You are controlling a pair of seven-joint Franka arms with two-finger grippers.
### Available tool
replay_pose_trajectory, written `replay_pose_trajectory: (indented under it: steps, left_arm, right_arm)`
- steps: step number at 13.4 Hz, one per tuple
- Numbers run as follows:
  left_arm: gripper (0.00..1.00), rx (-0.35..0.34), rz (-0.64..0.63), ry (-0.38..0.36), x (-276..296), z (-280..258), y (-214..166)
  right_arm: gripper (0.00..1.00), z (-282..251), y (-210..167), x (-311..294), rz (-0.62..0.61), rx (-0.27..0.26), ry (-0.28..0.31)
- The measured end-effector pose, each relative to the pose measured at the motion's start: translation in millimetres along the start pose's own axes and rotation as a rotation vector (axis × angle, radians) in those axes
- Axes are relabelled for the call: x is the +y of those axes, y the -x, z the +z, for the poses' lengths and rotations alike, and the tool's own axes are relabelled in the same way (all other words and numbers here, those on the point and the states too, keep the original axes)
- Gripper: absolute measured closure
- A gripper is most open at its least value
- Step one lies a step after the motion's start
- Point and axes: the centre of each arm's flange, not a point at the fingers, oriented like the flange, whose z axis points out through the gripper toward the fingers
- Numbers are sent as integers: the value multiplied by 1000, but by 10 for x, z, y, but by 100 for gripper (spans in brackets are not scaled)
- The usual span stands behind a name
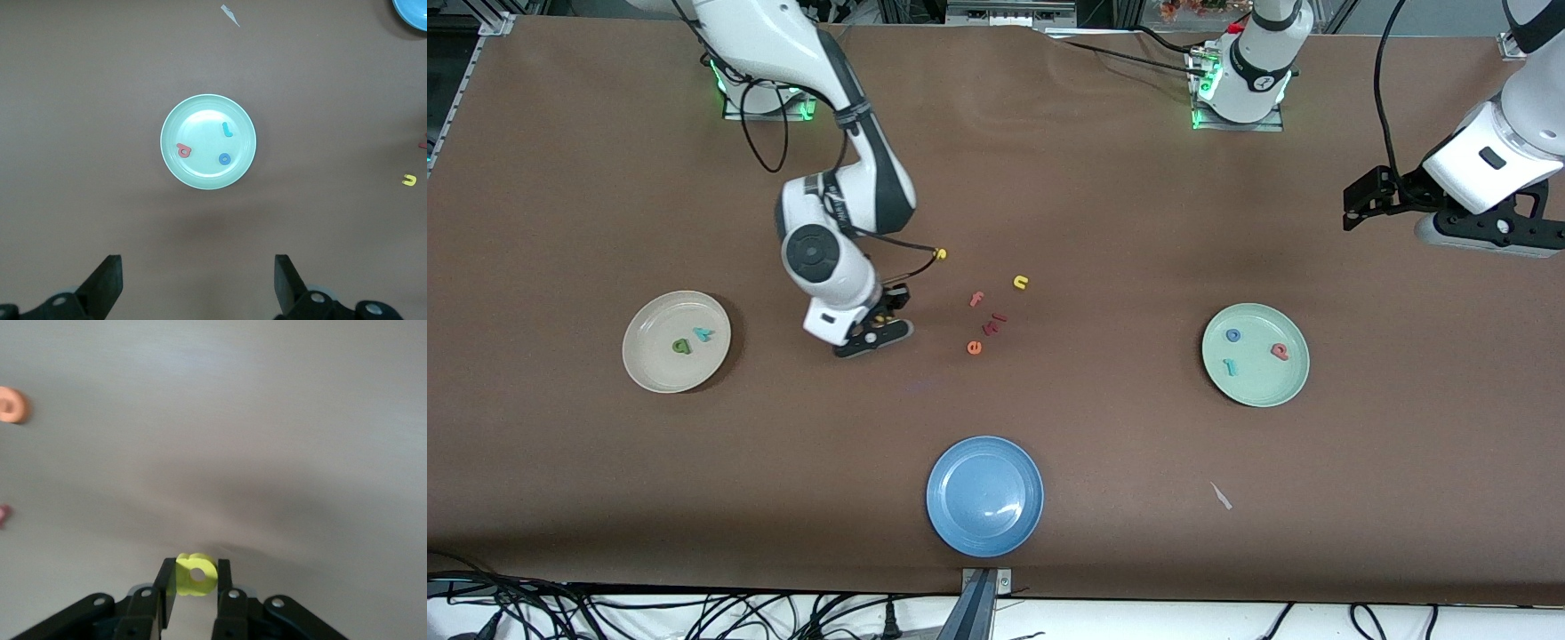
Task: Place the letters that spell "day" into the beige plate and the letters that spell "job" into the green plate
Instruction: 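Lower the yellow letter onto the beige plate and open the right gripper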
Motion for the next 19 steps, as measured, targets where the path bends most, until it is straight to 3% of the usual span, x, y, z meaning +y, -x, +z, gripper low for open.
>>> replay_pose_trajectory:
  steps: [4, 11, 15, 19]
  left_arm:
    - [0, 0, 0, 0, -1, -2, 0]
    - [0, 0, 0, 0, -1, -3, 0]
    - [0, 0, 0, 0, -2, -4, 0]
    - [0, 0, 0, 0, -2, -4, 0]
  right_arm:
    - [71, -338, 145, 888, -16, -37, 3]
    - [71, -120, 712, 2297, 79, -83, 54]
    - [71, -14, 880, 3001, 60, -66, 92]
    - [37, -20, 776, 2984, 52, -57, 112]
